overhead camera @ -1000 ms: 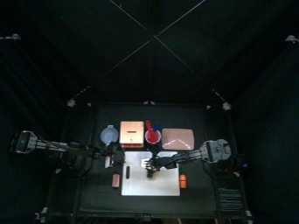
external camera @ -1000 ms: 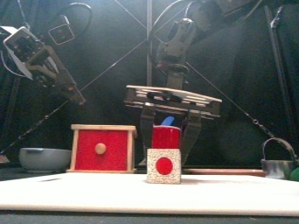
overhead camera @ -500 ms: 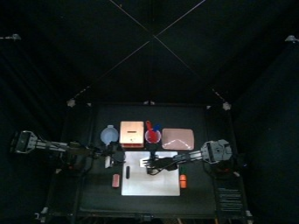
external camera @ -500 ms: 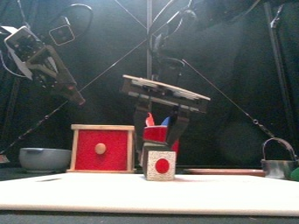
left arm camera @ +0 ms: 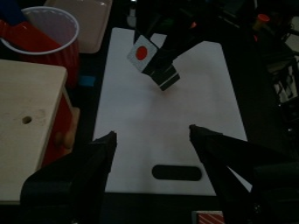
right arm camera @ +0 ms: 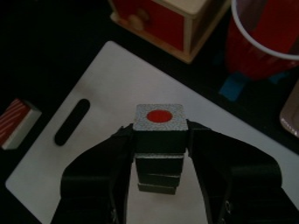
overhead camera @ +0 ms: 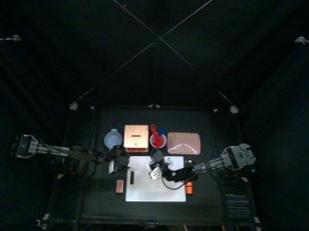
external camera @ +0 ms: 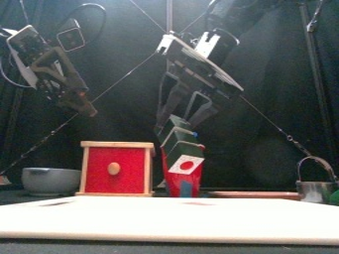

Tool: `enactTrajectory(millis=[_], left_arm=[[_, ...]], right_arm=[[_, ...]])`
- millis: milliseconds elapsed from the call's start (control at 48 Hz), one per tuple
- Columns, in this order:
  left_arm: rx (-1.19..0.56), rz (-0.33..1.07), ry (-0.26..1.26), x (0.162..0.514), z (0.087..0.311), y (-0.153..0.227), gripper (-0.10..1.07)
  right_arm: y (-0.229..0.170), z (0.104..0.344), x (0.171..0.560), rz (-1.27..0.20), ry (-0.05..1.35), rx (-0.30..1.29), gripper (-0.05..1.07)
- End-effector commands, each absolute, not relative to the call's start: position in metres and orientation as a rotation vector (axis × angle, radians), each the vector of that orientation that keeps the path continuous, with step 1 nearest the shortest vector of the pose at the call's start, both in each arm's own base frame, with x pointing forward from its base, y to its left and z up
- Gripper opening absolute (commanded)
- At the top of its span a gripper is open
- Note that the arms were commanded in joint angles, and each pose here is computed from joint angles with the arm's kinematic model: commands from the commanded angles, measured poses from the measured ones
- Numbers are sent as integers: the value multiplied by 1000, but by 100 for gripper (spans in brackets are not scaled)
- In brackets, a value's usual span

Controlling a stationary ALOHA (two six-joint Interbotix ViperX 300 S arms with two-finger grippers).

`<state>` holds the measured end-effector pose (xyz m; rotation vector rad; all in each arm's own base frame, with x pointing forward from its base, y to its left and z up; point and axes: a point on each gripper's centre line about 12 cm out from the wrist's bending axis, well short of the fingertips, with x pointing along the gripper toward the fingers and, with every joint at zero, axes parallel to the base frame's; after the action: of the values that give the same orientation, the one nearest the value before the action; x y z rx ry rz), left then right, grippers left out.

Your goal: Place sushi roll upright

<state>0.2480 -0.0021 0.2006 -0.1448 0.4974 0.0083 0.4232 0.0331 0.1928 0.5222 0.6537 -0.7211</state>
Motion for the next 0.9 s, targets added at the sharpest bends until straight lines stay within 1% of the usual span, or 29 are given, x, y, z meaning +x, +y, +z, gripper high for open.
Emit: enactTrajectory(millis=[0, 146, 417, 500, 708, 875], left_arm=[[-147, -3, 470, 251, 207, -3, 99], [-150, 3, 461, 253, 211, -2, 98], [-199, 29, 428, 259, 222, 3, 98], [-221, 38, 418, 261, 225, 4, 98], [-254, 60, 397, 264, 231, 9, 99], [-265, 78, 394, 264, 232, 13, 98]], right_arm=[[33, 220, 416, -635, 575, 477, 64], [42, 225, 406, -489, 541, 375, 64], [56, 212, 397, -418, 525, 216, 64], [57, 210, 393, -416, 496, 211, 64], [67, 196, 379, -350, 440, 222, 64], [71, 194, 366, -356, 342, 182, 64]])
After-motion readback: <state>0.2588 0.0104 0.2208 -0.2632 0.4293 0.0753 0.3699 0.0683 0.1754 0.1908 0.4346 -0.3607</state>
